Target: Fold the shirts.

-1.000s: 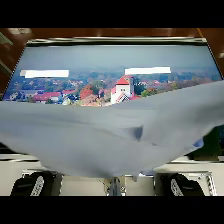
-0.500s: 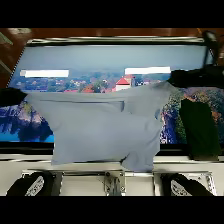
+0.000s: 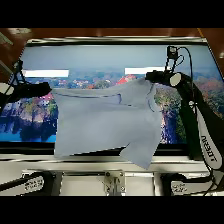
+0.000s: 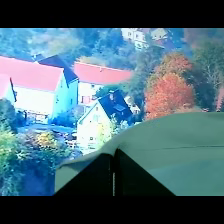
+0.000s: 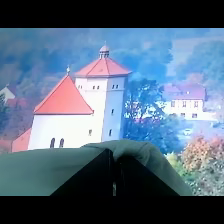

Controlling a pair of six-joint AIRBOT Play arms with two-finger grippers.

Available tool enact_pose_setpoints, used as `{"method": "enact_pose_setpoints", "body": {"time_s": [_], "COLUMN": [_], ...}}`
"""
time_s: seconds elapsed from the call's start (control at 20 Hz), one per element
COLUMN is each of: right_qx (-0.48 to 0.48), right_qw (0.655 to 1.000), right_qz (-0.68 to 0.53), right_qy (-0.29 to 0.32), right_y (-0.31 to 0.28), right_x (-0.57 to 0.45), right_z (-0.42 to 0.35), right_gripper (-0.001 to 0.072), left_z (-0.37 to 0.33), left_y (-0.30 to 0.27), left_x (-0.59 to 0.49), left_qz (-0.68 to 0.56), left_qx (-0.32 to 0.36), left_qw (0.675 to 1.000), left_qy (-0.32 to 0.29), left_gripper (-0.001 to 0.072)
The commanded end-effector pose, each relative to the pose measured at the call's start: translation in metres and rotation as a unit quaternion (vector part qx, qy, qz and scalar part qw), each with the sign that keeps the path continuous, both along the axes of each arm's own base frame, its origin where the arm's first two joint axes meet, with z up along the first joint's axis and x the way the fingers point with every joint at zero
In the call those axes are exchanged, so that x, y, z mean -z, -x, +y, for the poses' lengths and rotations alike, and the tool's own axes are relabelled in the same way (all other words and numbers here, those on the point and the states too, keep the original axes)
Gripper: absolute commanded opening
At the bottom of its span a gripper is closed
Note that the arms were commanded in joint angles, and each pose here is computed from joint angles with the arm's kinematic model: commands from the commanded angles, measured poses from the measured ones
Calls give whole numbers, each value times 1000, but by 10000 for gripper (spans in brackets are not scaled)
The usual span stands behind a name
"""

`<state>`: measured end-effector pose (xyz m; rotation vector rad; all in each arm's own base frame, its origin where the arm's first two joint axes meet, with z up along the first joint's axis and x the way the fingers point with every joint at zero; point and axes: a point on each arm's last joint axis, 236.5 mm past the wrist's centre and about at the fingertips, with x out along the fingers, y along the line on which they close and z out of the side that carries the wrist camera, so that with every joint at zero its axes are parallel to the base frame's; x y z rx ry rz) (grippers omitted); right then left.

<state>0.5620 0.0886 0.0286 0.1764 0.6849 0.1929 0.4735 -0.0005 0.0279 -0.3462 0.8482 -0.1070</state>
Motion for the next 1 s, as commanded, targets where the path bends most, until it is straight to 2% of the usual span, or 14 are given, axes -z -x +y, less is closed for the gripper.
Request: {"method": "enact_pose_setpoints", "body": {"time_s": [0.0,0.4,0.6,0.8,0.95], "right_qx": [25,14,-27,-55,-55], "right_qw": [1000,997,987,962,941], "right_qz": [-1,74,155,256,325], "right_qy": [4,14,20,73,75], "right_y": [-14,6,44,97,128], "right_x": [29,65,77,85,110], "right_z": [-15,-30,-20,-34,-36], "right_gripper": [65,65,65,65,65], "left_z": [8,1,-17,-32,-13], "left_y": [-11,-1,20,65,104], "left_x": [42,84,84,89,121], "left_qz": [20,77,126,212,313], "left_qx": [-2,10,51,117,115], "left_qw": [1000,997,990,970,943], "left_qy": [-11,4,25,34,2], "left_gripper": [35,35,35,34,34]}}
